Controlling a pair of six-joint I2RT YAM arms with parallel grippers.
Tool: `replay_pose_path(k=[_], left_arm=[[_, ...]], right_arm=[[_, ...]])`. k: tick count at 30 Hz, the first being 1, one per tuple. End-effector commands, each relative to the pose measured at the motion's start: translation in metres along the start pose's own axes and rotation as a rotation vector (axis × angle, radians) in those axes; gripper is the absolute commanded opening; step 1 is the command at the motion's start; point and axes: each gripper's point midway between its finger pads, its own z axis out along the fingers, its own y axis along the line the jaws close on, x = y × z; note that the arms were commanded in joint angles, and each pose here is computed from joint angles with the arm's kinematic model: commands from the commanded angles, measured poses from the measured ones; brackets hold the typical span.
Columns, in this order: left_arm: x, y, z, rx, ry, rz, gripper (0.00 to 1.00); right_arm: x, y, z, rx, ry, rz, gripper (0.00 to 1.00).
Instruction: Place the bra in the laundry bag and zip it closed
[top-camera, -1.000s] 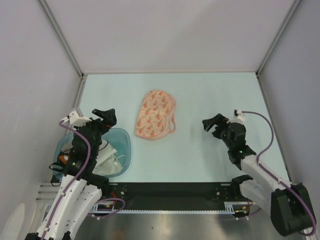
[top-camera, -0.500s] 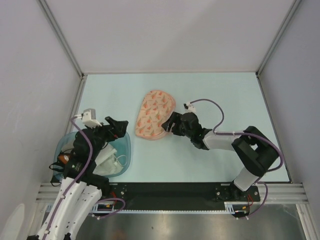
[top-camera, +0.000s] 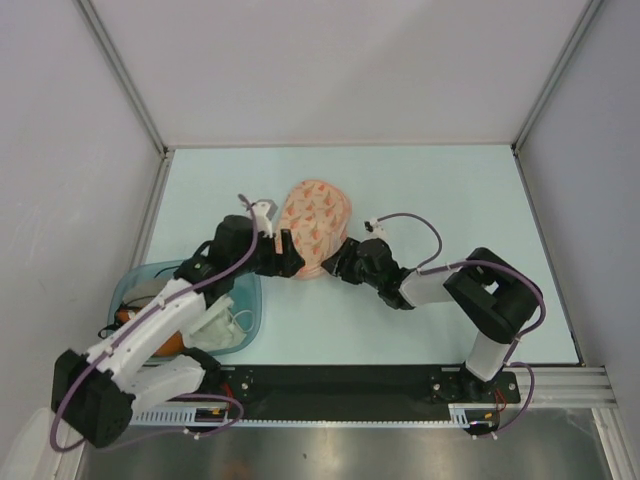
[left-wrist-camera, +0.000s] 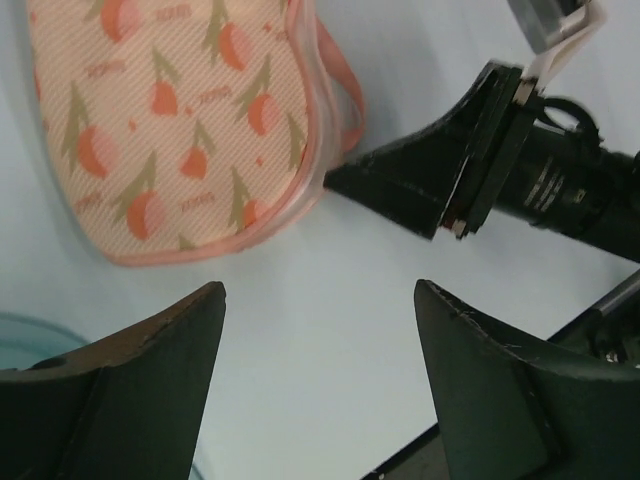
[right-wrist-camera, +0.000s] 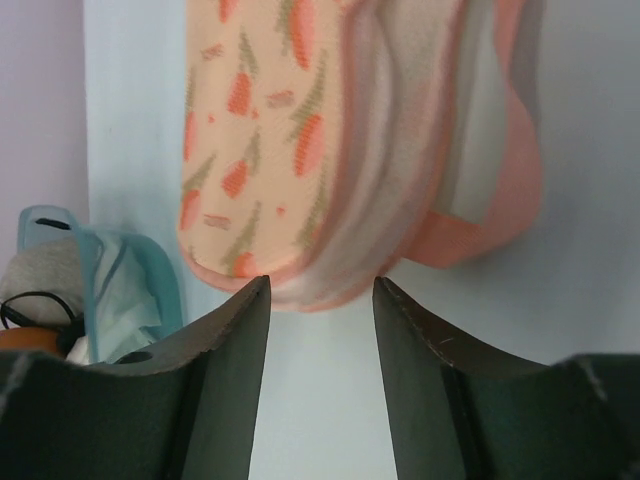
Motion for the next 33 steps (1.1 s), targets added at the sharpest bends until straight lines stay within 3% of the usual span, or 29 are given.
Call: replay_pose_path(k=[1, 7, 11, 15, 18, 25, 31, 33], left_arm=[[-0.038, -0.017, 0.021, -0.051, -0.027, 0.186, 0.81], [-0.047, -0.016, 0.097, -0.13, 0.102, 0.253, 0.63], [-0.057, -0.019, 0.141, -0.161, 0.124, 0.262, 0.61], [-0.042, -0.01, 0.185, -0.252, 0.19, 0.283, 0.6], [-0.05, -0.011, 0.2, -0.298, 0.168, 0.303, 0.58], [-0.044, 0.003, 0.223, -0.376, 0.205, 0.317, 0.42], [-0.036, 0.008, 0.226, -0.395, 0.243, 0.323, 0.21], [-0.037, 0.009, 0.223, -0.4, 0.245, 0.329, 0.09]], right_arm=[[-0.002, -0.012, -0.011, -0.002, -0.035, 0.045, 0.5], [-0.009, -0.033, -0.029, -0.01, -0.03, 0.101, 0.5], [-0.008, -0.035, -0.038, -0.039, 0.001, 0.111, 0.46], [-0.009, -0.037, -0.042, -0.036, 0.002, 0.106, 0.42], [-0.007, -0.034, -0.042, -0.046, 0.013, 0.099, 0.42], [-0.005, -0.028, -0.038, -0.074, 0.041, 0.095, 0.42], [-0.003, -0.031, -0.038, -0.089, 0.055, 0.103, 0.42], [-0.002, -0.032, -0.037, -0.093, 0.06, 0.106, 0.42]])
